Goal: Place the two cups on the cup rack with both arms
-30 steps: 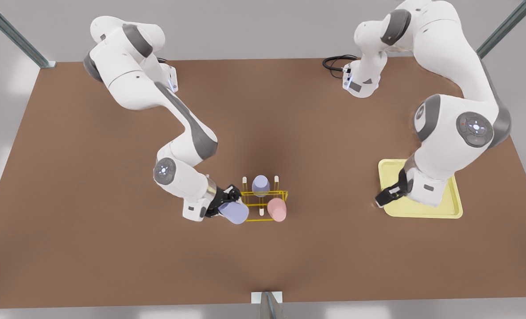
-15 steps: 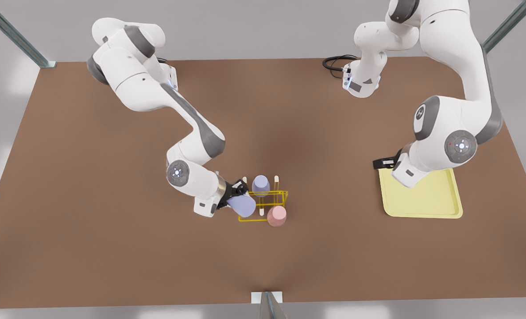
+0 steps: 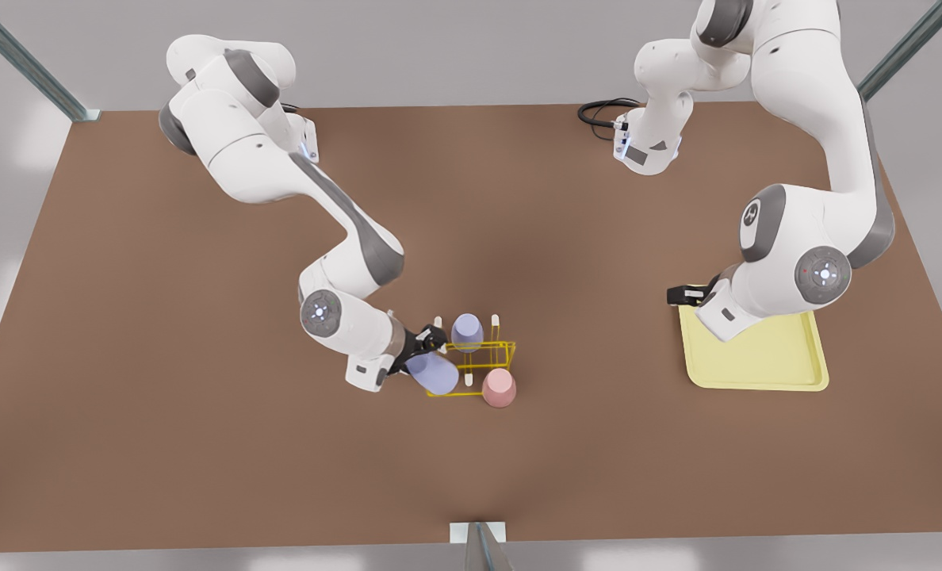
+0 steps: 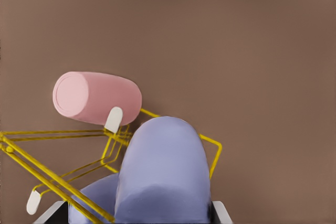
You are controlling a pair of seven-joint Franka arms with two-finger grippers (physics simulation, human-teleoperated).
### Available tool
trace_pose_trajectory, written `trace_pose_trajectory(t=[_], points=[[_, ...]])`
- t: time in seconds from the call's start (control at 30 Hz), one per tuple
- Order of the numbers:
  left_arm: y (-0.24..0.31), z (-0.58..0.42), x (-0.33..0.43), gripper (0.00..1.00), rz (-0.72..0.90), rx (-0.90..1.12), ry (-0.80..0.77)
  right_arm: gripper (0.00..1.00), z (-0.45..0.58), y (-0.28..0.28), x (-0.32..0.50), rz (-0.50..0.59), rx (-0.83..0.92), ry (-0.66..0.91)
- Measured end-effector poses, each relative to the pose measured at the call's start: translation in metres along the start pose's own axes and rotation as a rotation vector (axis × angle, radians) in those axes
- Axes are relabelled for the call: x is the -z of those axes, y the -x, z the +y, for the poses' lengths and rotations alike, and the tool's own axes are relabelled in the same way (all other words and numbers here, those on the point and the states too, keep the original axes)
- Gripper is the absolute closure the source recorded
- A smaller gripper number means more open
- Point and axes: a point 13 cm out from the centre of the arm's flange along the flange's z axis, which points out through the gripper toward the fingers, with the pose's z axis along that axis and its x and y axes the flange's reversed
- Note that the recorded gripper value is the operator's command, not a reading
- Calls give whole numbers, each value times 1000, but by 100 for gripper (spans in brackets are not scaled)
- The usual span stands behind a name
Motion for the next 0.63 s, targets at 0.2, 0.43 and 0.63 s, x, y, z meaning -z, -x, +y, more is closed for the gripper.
trace_pose_trajectory(t=[0.2,0.43,0.63], points=[[3,1,-4,0,4,-33,-1,0,-86,4,105,-18,-33,-181],[9,4,11,0,-11,-70,16,0,-313,-122,349,42,-411,-464],[13,7,20,0,31,-98,38,0,-274,-187,388,135,-453,-442]])
